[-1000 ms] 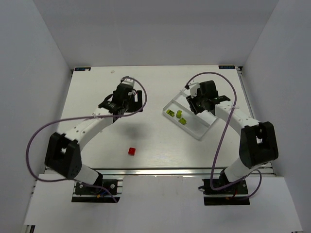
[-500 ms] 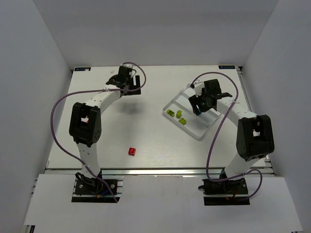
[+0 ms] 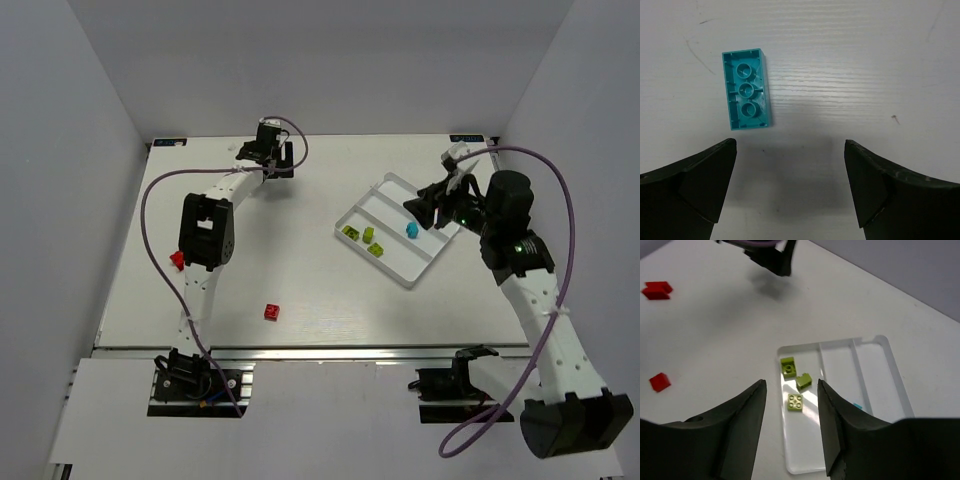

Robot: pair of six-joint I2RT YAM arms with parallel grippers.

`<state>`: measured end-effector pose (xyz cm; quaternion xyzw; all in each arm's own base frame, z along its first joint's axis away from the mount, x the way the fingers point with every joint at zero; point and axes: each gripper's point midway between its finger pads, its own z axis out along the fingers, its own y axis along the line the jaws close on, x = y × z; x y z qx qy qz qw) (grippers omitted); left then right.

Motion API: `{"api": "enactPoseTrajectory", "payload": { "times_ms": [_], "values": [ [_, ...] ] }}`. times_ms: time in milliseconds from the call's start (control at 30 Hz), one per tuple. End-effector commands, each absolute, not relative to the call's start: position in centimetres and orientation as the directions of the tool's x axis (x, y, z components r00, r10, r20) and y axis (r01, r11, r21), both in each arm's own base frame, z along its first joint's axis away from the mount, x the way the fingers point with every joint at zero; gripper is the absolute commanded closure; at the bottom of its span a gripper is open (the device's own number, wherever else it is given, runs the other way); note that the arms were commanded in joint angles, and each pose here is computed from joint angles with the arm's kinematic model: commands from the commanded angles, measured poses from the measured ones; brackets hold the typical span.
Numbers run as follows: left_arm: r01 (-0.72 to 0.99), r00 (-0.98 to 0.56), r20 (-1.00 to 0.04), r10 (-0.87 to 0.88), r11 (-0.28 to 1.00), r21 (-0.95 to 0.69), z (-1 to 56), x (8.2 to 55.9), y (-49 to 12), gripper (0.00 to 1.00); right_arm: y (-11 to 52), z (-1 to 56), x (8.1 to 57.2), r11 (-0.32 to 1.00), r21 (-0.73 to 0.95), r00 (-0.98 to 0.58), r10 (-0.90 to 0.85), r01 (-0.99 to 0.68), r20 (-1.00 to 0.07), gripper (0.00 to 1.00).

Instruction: Sort the legos into containers by color

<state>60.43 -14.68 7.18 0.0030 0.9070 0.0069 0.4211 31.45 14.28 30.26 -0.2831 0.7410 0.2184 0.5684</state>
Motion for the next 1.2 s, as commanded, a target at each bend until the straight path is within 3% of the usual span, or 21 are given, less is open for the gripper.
{"api": "enactPoseTrajectory", "payload": {
  "times_ms": [0, 200, 433, 567, 700, 733, 800, 833, 967, 1033, 1067, 1100, 1167],
  "values": [
    [-0.071, -0.584, -0.811, 0.004, 0.996, 0.056, 10.1, 62.4, -12.3, 0.02, 16.1, 29.0, 29.1, 0.656, 0.108, -0.224, -0.096, -0.747, -0.97, 0.49],
    [-0.092, -0.56, -0.829, -0.003, 0.994, 0.059, 9.7, 63.9, -11.8, 0.02, 16.1, 26.9, 28.9, 0.644, 0.123, -0.258, -0.119, -0.755, -0.959, 0.42],
    [-0.08, -0.59, -0.807, -0.006, 0.995, 0.051, 6.6, 64.3, -12.3, 0.03, 16.0, 26.6, 28.9, 0.646, 0.116, -0.258, -0.129, -0.755, -0.958, 0.42],
    [-0.095, -0.609, -0.793, -0.038, 0.995, 0.026, 5.0, 64.5, -12.2, 0.12, 15.7, 26.4, 29.2, 0.658, 0.102, -0.253, -0.139, -0.746, -0.958, 0.42],
    [-0.098, -0.604, -0.795, -0.057, 0.995, 0.003, 4.8, 64.7, -12.5, 0.35, 15.7, 26.3, 29.3, 0.661, 0.1, -0.252, -0.138, -0.744, -0.958, 0.42],
    [-0.095, -0.6, -0.798, -0.06, 0.995, -0.003, 5.0, 64.8, -12.6, 0.48, 15.6, 26.1, 29.3, 0.663, 0.1, -0.253, -0.139, -0.742, -0.957, 0.42],
    [-0.104, -0.596, -0.8, -0.076, 0.994, -0.017, 5.5, 64.8, -12.6, 0.61, 15.5, 25.9, 29.5, 0.672, 0.089, -0.248, -0.145, -0.735, -0.958, 0.42],
    [-0.104, -0.584, -0.807, -0.085, 0.994, -0.03, 6.6, 64.8, -12.8, 0.74, 15.3, 25.6, 29.6, 0.679, 0.087, -0.251, -0.146, -0.729, -0.957, 0.42],
    [-0.01, -0.546, -0.831, -0.108, 0.992, -0.122, 11.6, 64.1, -15.5, 0.93, 14.6, 25.1, 30.4, 0.711, 0.057, -0.239, -0.158, -0.701, -0.958, 0.44],
    [0.092, -0.528, -0.844, -0.096, 0.981, -0.169, 14.6, 62.6, -17.6, 0.94, 14.2, 24.8, 31.0, 0.741, 0.05, -0.244, -0.156, -0.67, -0.957, 0.47],
    [0.262, -0.517, -0.851, -0.089, 0.93, -0.257, 16.4, 61.4, -21.2, 0.94, 13.6, 24.6, 31.4, 0.76, 0.047, -0.249, -0.153, -0.649, -0.956, 0.49],
    [0.329, -0.558, -0.826, -0.079, 0.893, -0.308, 15.0, 59.5, -22.5, 0.94, 13.0, 24.6, 32.0, 0.791, 0.035, -0.249, -0.15, -0.611, -0.957, 0.61],
    [0.51, -0.527, -0.846, -0.077, 0.768, -0.388, 18.7, 56.5, -26.5, 0.93, 12.2, 24.4, 32.6, 0.82, 0.036, -0.261, -0.14, -0.571, -0.955, 0.88]
  ]
}}
